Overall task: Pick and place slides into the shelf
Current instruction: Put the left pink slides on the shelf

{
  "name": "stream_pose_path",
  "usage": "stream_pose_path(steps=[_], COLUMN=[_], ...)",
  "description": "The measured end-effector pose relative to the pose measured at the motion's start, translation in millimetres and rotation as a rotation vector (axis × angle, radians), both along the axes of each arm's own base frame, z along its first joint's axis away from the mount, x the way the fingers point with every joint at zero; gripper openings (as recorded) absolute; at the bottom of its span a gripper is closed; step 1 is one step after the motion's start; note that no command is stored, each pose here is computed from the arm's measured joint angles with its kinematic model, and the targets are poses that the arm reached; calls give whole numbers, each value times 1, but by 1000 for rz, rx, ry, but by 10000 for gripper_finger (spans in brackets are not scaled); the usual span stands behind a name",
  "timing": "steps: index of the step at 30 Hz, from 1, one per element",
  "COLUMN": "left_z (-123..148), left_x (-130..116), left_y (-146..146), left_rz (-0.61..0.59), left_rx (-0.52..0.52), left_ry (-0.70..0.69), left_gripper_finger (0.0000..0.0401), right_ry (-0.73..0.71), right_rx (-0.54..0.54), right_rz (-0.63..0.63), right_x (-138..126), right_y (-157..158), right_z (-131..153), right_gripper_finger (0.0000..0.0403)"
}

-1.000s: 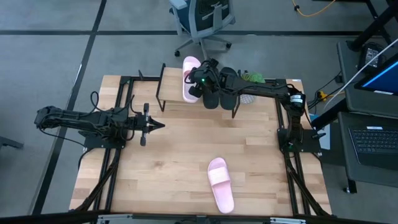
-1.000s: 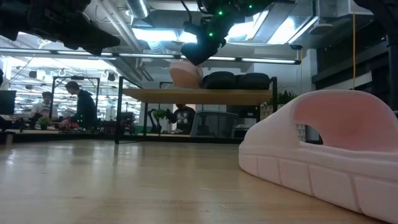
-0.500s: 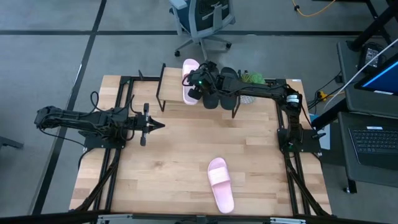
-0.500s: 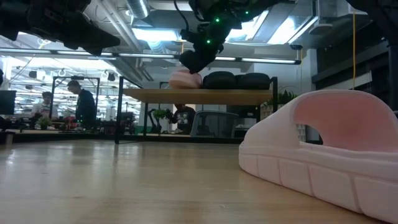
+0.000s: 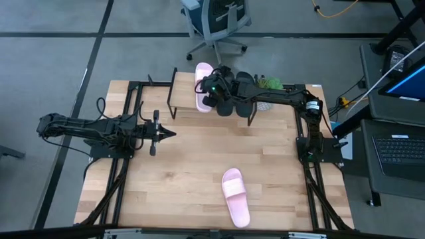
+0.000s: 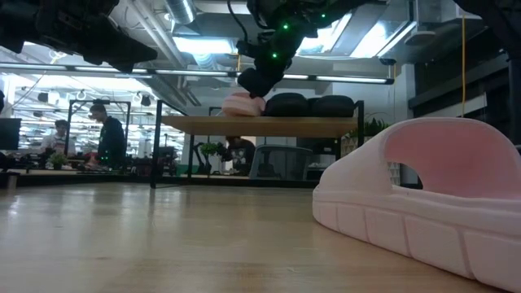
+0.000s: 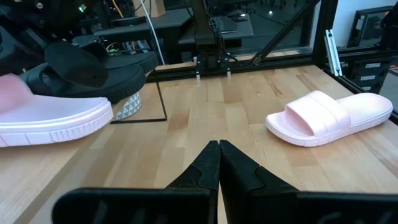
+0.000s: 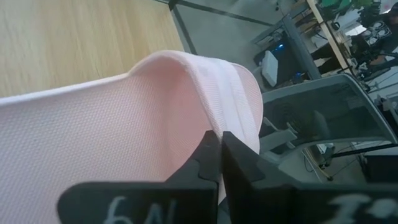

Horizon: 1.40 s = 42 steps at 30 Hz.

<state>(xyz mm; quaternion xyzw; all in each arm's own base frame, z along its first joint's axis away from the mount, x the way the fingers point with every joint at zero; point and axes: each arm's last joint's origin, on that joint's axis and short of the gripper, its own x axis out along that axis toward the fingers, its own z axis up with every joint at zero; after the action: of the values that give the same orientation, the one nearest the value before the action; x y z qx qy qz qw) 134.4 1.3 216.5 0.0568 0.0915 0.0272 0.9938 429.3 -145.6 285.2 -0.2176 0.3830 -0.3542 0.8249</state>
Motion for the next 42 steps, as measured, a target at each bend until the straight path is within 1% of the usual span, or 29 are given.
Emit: stream_pose_path(steps=[11,25,32,38,42], left_z=[0,0,0,0,0], left_x=[0,0,0,0,0], left_y=[0,0,0,0,0], left_rz=[0,0,0,0,0], left_rx=[-1,-1,-2,-2,-2], left_ry=[0,0,0,0,-1], left_gripper_finger=[3,3,3,3,3], right_ry=[47,40,42,43,66], right_rx=[-20,-23,-27,-28,-43], right_rz=[30,33,36,37,53], right_x=[0,0,0,0,0], right_y=[0,0,0,0,0], right_z=[-1,0,0,0,0], right_gripper_finger=[6,10,6,19,13])
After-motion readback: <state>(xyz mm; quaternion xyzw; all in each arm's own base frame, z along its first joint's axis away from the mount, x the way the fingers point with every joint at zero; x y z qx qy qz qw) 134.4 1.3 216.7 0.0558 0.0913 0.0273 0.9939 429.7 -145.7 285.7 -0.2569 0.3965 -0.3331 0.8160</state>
